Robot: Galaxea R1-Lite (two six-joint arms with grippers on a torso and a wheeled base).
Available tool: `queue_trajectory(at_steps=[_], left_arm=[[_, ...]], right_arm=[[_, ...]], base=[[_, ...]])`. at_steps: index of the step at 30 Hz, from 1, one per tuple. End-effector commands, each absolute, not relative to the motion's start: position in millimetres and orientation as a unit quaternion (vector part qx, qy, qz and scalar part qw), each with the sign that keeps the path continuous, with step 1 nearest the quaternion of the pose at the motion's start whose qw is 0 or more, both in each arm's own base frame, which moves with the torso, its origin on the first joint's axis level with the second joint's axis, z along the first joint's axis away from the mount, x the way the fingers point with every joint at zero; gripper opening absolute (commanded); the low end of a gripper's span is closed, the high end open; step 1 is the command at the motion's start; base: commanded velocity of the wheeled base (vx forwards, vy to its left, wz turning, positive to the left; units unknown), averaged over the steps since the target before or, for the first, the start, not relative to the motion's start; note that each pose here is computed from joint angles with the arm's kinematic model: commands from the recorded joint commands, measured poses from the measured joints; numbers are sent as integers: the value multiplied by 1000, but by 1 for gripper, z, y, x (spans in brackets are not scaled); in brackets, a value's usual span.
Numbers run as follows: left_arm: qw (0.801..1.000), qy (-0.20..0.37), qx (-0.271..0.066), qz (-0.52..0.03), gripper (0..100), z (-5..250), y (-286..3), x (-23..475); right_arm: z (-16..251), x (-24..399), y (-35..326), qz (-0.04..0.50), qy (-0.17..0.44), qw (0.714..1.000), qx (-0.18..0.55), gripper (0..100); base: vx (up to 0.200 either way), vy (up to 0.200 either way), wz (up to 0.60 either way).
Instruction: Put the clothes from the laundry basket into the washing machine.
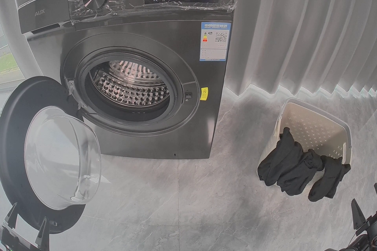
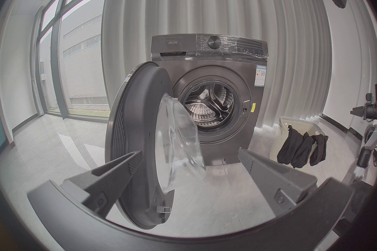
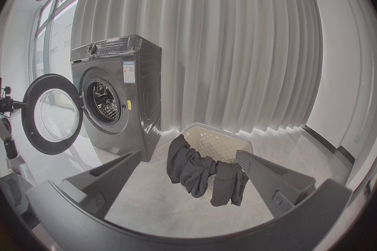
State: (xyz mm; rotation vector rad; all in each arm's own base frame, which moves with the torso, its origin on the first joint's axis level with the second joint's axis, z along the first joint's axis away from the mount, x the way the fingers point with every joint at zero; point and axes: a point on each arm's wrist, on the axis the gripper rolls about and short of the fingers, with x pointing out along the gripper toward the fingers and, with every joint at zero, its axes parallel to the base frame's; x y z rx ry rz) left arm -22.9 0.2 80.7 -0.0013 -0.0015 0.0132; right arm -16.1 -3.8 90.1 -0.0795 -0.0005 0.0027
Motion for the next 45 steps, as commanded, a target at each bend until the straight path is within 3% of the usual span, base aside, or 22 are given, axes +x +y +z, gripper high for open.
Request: queue_trajectory(at_steps=[1, 27, 29, 31, 33, 36, 37, 38, 45], left_arm=[[1000, 2, -1, 7, 100, 76, 0, -22], [1000, 2, -8, 11, 100, 76, 0, -22], [999, -30, -22, 7, 100, 91, 0, -26], [996, -88, -31, 1, 100, 134, 0, -37], [995, -93, -32, -6, 100, 158, 0, -40], [1000, 0, -25, -18, 100, 167, -1, -18], [1000, 0, -25, -18, 100, 167, -1, -18], [998, 48, -24, -42, 100, 167, -2, -1], [984, 159, -40, -75, 100, 176, -4, 47]], right_arm=[[85, -15, -4, 2, 9, 999, -41, 100], [85, -15, -4, 2, 8, 999, -38, 100], [85, -15, -4, 2, 9, 999, -38, 100], [85, -15, -4, 2, 9, 999, -39, 100], [85, -15, -4, 3, 9, 999, -41, 100], [85, -15, -4, 3, 9, 999, -38, 100], [85, -15, -4, 3, 9, 999, -38, 100], [85, -15, -4, 3, 9, 999, -38, 100], [85, -15, -4, 3, 9, 999, -41, 100]], base=[[0, -200, 0], [0, -23, 0], [0, 0, 0], [0, 0, 0], [0, 0, 0], [0, 0, 0], [0, 0, 0], [0, 0, 0], [0, 0, 0]])
